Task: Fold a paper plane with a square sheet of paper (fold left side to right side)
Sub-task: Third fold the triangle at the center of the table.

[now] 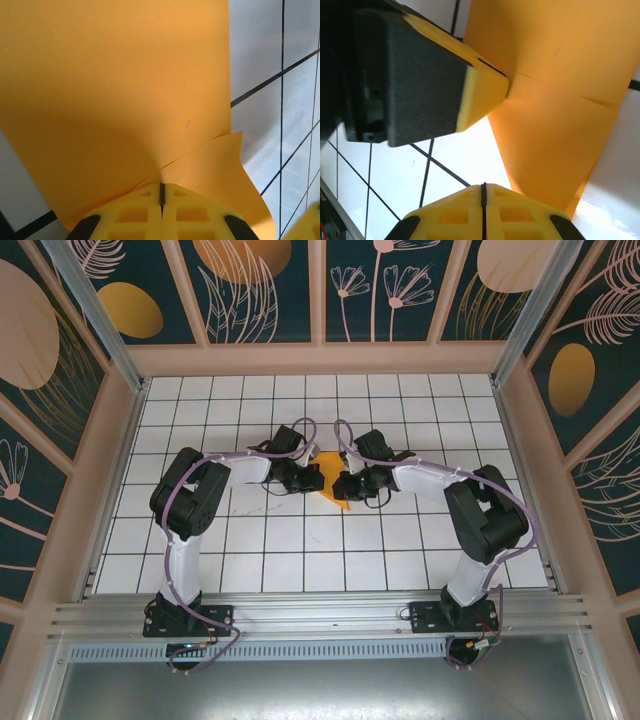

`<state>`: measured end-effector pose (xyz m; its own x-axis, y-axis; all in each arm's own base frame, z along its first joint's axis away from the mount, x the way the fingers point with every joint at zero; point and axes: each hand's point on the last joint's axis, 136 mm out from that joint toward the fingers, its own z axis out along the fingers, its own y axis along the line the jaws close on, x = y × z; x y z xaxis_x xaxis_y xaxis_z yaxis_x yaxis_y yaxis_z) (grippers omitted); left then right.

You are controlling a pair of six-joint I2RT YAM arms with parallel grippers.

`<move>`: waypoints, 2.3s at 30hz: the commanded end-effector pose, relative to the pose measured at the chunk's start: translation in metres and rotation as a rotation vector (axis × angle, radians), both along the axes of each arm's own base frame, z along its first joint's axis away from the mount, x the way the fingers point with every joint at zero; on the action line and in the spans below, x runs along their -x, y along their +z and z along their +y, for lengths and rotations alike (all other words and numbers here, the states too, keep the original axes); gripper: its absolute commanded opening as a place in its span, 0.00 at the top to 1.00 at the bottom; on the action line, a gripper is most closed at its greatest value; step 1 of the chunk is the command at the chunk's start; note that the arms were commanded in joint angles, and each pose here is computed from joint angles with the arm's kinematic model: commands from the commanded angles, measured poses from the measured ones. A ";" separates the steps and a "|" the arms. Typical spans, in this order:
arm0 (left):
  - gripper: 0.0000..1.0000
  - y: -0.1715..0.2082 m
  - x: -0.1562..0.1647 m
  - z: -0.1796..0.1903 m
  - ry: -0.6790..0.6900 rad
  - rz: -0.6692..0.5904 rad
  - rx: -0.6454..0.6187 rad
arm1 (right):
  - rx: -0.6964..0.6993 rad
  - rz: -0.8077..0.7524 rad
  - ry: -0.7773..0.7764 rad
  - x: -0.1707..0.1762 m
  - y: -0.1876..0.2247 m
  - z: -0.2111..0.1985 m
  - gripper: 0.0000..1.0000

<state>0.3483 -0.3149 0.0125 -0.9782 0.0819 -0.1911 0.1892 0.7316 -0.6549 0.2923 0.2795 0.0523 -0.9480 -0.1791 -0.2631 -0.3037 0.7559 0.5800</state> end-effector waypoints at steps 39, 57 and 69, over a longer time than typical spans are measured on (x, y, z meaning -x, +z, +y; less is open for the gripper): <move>0.93 -0.054 0.011 0.032 0.030 0.058 -0.221 | 0.211 0.246 -0.064 0.066 -0.052 -0.065 1.00; 0.93 -0.044 0.007 0.028 0.038 0.041 -0.192 | -0.010 0.092 -0.082 -0.004 -0.006 -0.011 1.00; 0.83 0.009 -0.015 0.012 0.044 -0.085 -0.098 | 0.200 0.199 -0.115 0.015 -0.061 -0.043 1.00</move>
